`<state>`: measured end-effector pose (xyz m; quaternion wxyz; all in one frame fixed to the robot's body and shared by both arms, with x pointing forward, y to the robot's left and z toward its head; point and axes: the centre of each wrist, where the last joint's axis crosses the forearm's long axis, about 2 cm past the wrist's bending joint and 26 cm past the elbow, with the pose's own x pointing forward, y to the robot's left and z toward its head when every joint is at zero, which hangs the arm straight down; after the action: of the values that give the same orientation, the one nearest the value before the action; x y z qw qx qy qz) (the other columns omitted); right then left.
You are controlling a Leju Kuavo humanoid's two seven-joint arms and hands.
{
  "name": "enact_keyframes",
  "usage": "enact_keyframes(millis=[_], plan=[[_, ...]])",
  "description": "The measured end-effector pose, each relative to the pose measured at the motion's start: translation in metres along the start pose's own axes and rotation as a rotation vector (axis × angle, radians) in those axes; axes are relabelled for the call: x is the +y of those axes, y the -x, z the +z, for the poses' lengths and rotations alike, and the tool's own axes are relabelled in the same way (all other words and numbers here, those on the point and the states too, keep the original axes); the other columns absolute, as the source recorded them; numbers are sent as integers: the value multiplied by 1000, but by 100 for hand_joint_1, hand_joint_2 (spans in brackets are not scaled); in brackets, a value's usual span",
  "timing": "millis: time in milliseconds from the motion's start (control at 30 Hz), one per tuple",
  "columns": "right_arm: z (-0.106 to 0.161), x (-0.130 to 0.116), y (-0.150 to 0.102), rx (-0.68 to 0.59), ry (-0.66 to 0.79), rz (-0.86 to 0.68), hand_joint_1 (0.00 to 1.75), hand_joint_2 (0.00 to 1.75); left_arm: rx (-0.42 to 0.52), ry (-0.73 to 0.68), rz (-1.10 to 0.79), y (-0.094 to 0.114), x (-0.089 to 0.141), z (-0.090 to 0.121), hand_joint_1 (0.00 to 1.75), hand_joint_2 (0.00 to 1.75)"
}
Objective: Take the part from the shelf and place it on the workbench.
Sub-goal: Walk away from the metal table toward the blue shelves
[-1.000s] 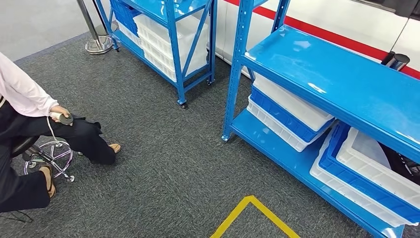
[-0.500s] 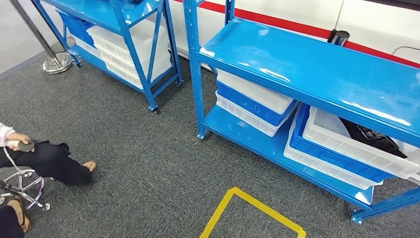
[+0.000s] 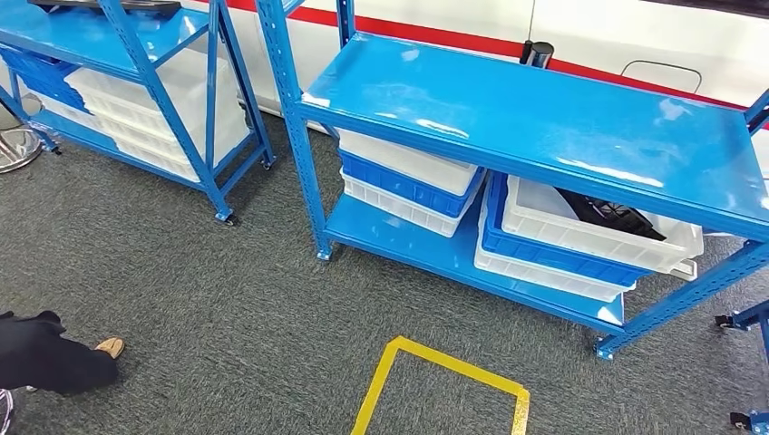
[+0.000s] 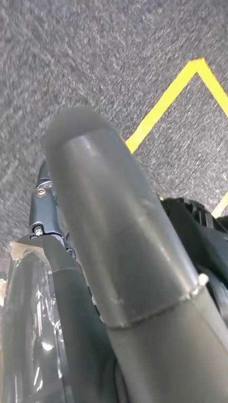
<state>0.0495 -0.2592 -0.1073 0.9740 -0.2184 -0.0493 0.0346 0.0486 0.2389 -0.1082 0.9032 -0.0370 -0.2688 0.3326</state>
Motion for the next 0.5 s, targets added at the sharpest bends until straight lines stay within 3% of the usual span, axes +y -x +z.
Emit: enact_keyframes(millis=[500], plan=[[-1,-2,-2,-23,4,8,0,0,-13,-8,22,-1,0,0,0,0]])
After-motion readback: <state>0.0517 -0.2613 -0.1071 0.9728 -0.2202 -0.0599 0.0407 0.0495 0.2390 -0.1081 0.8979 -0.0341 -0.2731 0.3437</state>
